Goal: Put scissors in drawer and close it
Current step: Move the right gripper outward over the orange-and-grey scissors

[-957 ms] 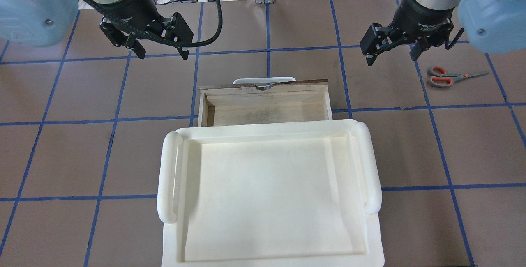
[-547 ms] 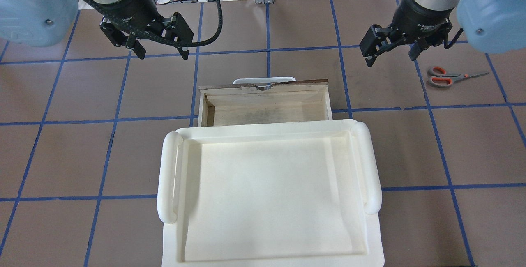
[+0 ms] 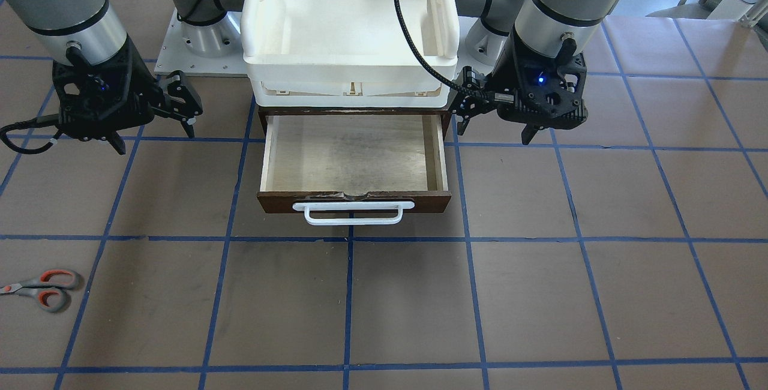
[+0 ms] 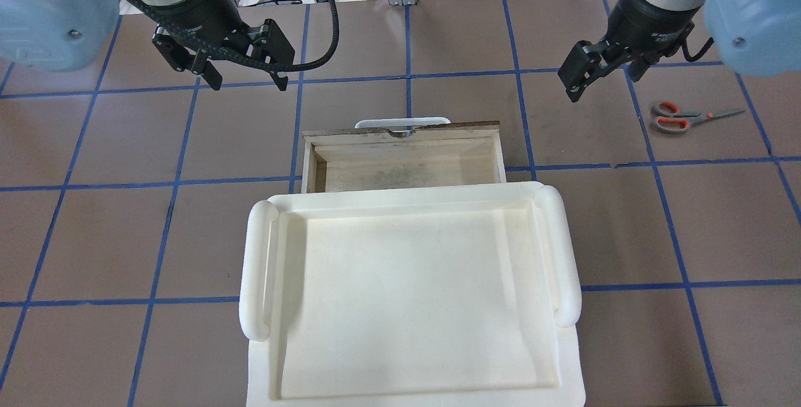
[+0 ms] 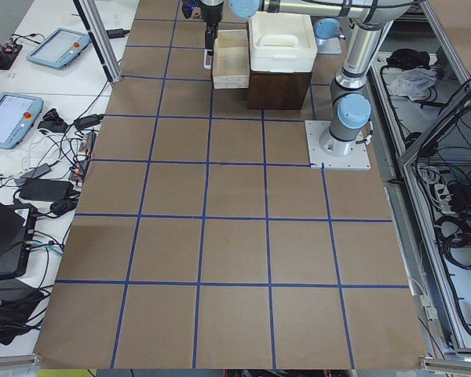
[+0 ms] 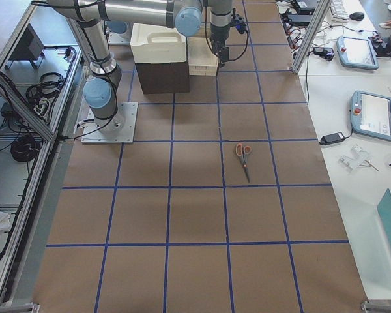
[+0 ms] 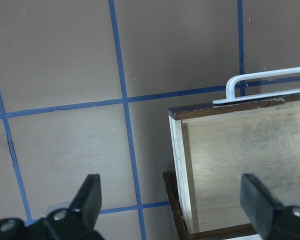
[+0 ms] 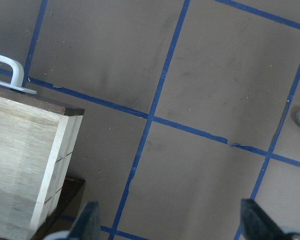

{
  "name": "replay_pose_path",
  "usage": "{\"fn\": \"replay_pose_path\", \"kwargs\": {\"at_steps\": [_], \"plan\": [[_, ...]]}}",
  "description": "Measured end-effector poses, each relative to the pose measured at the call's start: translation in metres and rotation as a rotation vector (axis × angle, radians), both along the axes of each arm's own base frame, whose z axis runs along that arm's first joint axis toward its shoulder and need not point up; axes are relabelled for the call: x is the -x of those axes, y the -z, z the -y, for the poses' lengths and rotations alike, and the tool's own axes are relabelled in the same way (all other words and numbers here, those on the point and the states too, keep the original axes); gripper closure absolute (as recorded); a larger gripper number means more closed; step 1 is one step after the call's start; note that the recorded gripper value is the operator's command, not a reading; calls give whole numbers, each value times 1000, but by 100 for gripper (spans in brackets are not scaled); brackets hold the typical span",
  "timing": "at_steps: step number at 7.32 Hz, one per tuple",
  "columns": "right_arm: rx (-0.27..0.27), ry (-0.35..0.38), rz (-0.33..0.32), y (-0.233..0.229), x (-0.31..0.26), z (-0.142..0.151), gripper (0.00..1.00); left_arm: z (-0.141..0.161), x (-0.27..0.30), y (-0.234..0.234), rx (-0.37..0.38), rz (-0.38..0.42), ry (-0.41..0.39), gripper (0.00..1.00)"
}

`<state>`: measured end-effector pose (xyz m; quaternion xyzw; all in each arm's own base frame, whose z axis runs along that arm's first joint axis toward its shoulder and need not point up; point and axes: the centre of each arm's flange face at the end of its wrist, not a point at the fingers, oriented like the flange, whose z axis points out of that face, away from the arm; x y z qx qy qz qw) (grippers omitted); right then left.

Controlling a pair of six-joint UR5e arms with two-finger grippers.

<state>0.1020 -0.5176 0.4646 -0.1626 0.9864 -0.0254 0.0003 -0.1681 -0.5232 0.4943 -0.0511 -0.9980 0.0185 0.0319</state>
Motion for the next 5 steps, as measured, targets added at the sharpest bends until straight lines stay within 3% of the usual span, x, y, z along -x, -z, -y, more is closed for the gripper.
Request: {"fn": "replay_pose_path", "kwargs": {"at_steps": [2,5], "plan": [[0,-43,6,0,16,4,0,0,0,0,0,0,-1,0],[-5,-308,-15,4,77,11,0,0,0,0,0,0,1,0]]}}
